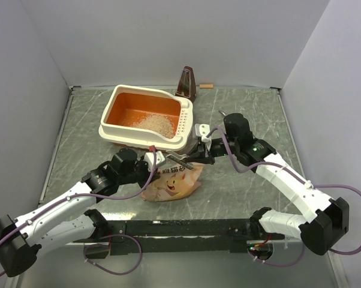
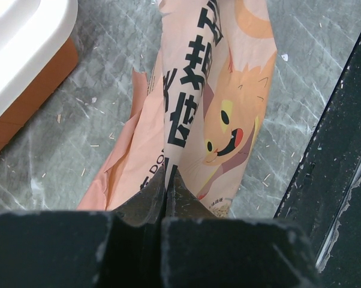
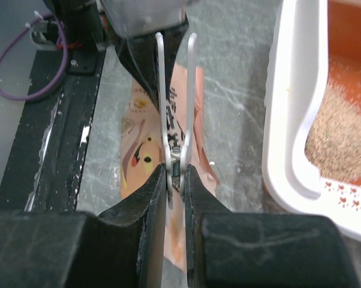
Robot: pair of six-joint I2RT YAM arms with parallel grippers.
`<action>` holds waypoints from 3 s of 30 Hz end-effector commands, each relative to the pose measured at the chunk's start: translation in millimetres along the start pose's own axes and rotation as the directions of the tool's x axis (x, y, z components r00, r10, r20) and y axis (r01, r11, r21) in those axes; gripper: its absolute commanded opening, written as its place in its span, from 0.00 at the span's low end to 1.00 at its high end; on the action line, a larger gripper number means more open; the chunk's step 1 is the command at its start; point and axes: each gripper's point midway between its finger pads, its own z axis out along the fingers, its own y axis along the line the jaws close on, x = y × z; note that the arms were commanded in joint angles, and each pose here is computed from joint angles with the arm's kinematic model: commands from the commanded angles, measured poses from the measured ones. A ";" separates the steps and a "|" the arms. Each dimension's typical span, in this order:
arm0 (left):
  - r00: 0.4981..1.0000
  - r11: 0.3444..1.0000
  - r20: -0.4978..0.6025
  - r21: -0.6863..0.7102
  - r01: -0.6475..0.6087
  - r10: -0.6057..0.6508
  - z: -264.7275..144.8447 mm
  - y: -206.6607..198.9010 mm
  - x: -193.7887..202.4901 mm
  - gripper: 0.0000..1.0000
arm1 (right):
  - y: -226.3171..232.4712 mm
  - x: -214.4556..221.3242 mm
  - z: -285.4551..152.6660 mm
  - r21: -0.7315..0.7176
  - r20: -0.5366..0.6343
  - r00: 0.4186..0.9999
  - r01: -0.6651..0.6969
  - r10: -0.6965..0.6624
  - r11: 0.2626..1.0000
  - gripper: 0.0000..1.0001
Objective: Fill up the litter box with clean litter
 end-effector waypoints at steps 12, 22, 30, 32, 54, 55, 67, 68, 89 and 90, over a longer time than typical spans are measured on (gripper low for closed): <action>0.995 1.000 0.098 0.009 -0.018 0.017 -8.5 -3.5 -23.0 0.01 | -1.2 -33.8 5.0 -0.050 0.132 0.987 0.103 -0.096 0.993 0.00; 0.995 1.000 0.097 0.001 -0.010 0.010 -8.6 -1.8 -23.9 0.02 | -0.2 0.0 7.5 -0.059 0.015 0.999 0.044 -0.043 0.997 0.00; 0.996 1.000 0.088 0.002 -0.004 0.004 -6.6 -1.6 -23.8 0.02 | -1.5 36.3 8.3 -0.060 -0.157 0.987 0.034 -0.043 0.998 0.00; 0.996 1.000 0.088 0.001 -0.003 0.003 -6.4 -1.1 -23.8 0.03 | -2.3 45.6 8.6 -0.065 -0.221 0.974 0.031 -0.045 0.997 0.00; 0.995 0.999 0.099 -0.035 0.005 -0.002 -8.6 4.3 -26.1 0.05 | -3.0 57.2 4.3 -0.088 -0.573 0.800 0.156 -0.178 0.984 0.00; 0.995 0.999 0.096 -0.038 0.005 -0.001 -8.7 5.0 -25.3 0.05 | -2.0 57.3 3.9 -0.094 -0.574 0.799 0.153 -0.179 0.984 0.00; 0.995 0.999 0.100 -0.047 0.002 0.002 -9.5 6.1 -25.7 0.05 | 11.4 87.9 23.5 -0.145 -0.578 0.801 0.086 -0.155 0.986 0.00; 0.995 0.999 0.100 -0.046 0.004 0.000 -9.6 6.1 -25.3 0.05 | 13.5 93.0 24.9 -0.151 -0.580 0.801 0.077 -0.151 0.986 0.00; 0.994 0.998 0.109 -0.055 0.006 0.000 -11.4 7.1 -26.4 0.05 | 31.3 119.8 75.1 -0.212 -0.542 0.833 -0.007 -0.111 0.977 0.03; 0.994 0.998 0.111 -0.057 0.006 0.000 -11.7 7.3 -27.0 0.05 | 31.3 120.6 76.5 -0.212 -0.542 0.833 -0.009 -0.110 0.977 0.05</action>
